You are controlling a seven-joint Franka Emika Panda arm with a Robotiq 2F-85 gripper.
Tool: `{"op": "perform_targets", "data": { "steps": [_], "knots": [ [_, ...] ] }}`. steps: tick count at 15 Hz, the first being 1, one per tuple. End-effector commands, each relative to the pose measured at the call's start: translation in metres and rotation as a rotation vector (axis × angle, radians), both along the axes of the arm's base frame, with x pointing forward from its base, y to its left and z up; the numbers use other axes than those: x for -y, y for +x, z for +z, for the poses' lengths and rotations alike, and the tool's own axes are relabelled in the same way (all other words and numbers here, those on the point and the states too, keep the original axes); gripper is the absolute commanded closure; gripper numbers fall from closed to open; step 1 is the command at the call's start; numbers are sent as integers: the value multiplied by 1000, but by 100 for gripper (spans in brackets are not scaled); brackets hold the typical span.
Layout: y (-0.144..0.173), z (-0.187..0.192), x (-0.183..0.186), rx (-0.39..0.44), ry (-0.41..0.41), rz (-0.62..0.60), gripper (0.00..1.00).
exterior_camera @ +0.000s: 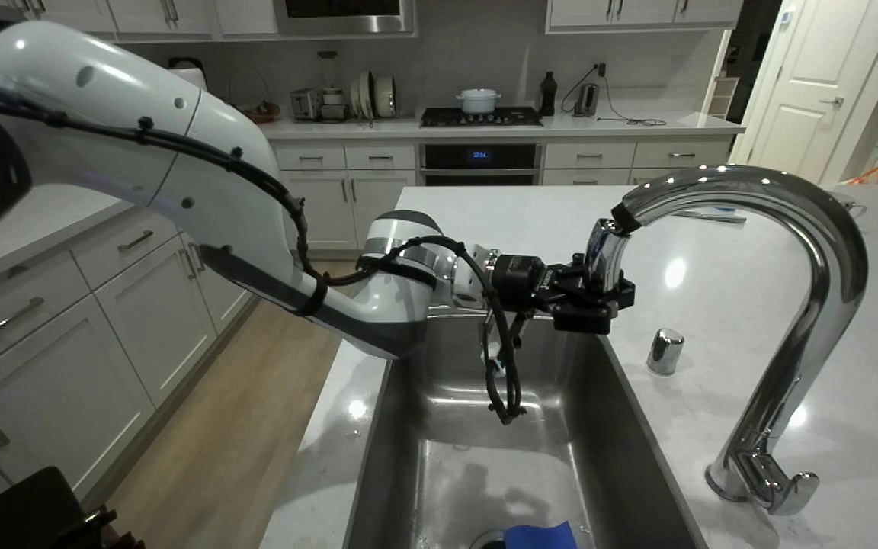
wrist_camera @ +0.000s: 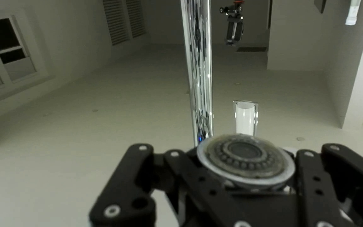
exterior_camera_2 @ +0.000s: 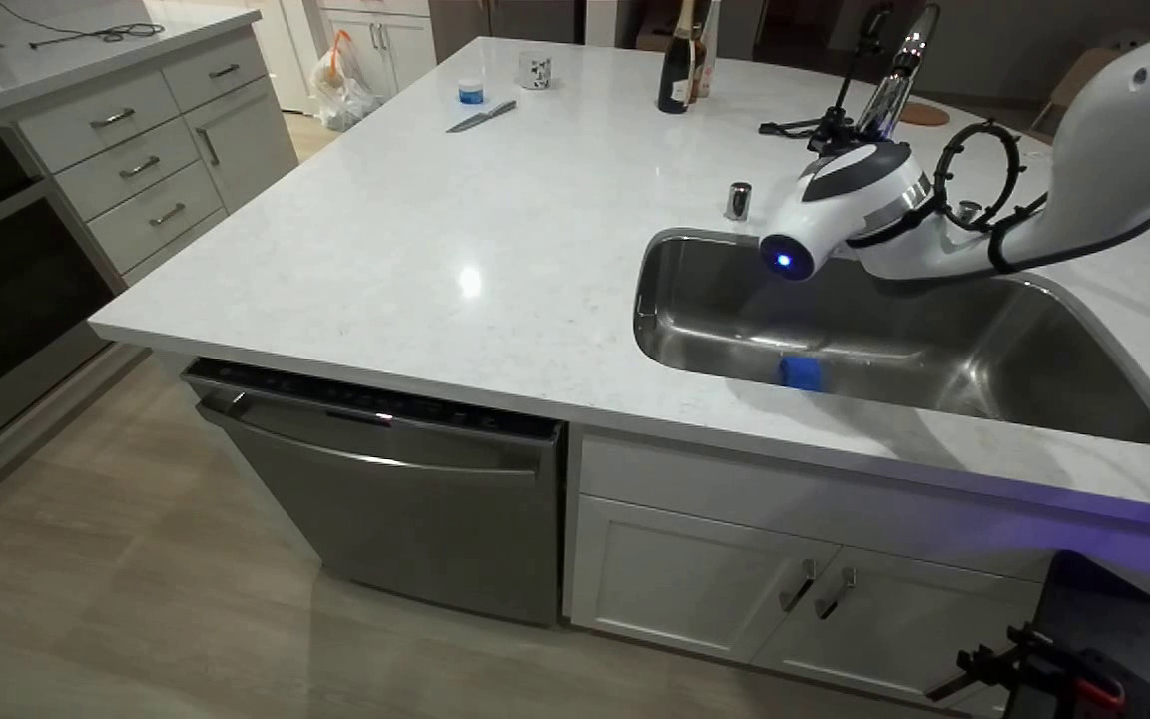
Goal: Push back the extendable spout
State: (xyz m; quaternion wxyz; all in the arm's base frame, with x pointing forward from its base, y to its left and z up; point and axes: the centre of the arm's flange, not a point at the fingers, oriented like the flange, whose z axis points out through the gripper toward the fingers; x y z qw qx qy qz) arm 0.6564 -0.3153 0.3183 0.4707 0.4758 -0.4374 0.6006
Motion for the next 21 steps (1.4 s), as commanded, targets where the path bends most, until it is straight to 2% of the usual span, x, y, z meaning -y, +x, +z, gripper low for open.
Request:
{"op": "perform_targets", "data": {
  "steps": [1,4,10,21],
  "knots": [
    [6,11,3,32,60,-20,98],
    [9,22,8,33,157,-44,98],
    [16,43,4,-3,246,-41,98],
    [13,70,-5,-195,454,56,98]
  ]
}}
